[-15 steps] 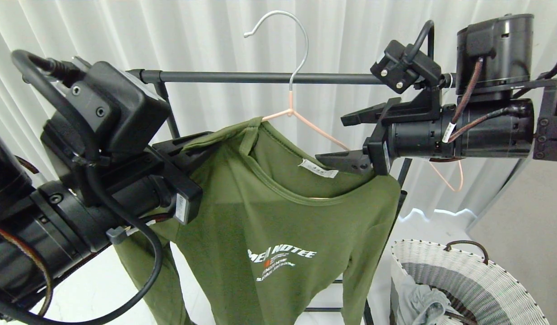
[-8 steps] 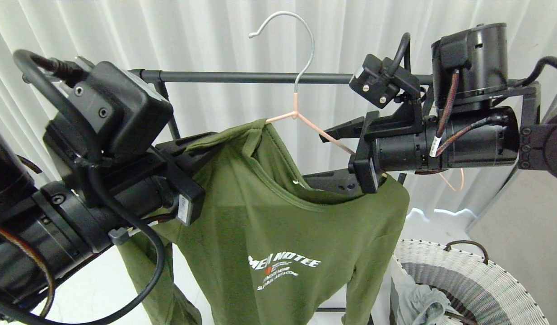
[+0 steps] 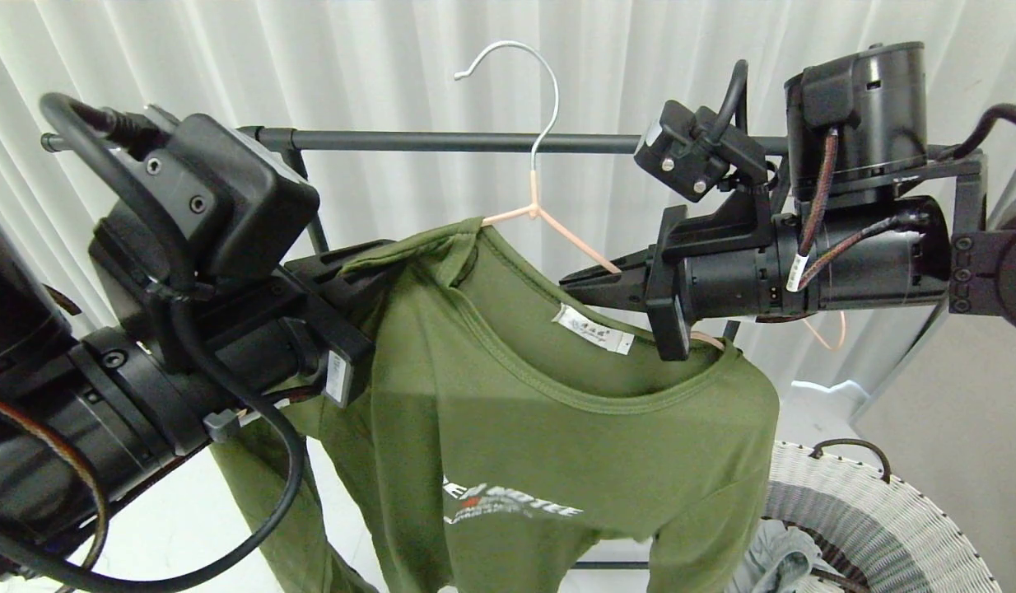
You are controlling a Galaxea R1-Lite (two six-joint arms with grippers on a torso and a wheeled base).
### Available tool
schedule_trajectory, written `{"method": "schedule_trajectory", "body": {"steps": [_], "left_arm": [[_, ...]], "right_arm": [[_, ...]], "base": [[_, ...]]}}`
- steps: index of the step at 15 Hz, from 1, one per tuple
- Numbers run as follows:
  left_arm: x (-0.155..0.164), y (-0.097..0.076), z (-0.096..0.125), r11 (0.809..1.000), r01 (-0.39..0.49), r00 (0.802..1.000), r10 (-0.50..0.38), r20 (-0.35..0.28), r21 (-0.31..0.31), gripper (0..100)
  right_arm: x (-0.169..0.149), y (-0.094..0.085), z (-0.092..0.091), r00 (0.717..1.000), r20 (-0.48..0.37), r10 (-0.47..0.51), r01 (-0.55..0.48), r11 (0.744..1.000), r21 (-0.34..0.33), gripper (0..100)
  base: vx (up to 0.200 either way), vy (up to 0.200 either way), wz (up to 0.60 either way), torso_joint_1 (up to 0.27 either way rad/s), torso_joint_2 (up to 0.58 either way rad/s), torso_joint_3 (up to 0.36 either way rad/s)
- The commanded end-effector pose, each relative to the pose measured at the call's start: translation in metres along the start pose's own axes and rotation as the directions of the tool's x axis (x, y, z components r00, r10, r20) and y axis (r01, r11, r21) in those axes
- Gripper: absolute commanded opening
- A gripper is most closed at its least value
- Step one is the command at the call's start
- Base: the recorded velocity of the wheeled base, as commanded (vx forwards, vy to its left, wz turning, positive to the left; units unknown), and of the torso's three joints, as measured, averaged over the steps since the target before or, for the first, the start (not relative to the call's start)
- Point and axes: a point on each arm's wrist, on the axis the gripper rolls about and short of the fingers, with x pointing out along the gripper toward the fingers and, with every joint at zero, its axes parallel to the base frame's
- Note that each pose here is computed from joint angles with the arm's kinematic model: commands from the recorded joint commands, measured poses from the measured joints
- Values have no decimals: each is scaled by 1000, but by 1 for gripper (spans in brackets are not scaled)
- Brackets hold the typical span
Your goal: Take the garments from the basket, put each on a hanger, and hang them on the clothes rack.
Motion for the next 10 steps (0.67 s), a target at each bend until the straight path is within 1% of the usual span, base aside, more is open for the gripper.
{"method": "schedule_trajectory", "body": {"steps": [1, 4, 5, 6, 7, 10], "left_arm": [[1, -1, -1, 1000, 5, 1000, -5, -5, 2, 0], [1, -1, -2, 1000, 0, 1000, 0, -13, 9, 0], [2, 0, -3, 1000, -3, 1000, 4, -19, 25, 0], [4, 2, -5, 999, -14, 1000, 15, -27, 33, 100], [5, 4, -6, 999, -23, 999, 25, -35, 34, 100], [6, 5, -9, 999, -29, 999, 30, -45, 34, 100]], "right_arm": [[-1, 0, 1, 1000, 7, -3, 3, 1000, -2, 0], [-1, 3, 3, 1000, 13, 3, -3, 1000, -6, 0], [-2, 7, 7, 1000, 23, 12, -11, 1000, -14, 0], [-3, 10, 8, 999, 27, 20, -19, 1000, -16, 0], [-4, 14, 10, 999, 32, 30, -30, 999, -18, 0], [-6, 17, 13, 999, 40, 36, -35, 999, -14, 0]], "base": [[0, 0, 0, 0, 0, 0], [0, 0, 0, 0, 0, 0], [0, 0, 0, 0, 0, 0], [0, 0, 0, 0, 0, 0], [0, 0, 0, 0, 0, 0], [0, 0, 0, 0, 0, 0]]}}
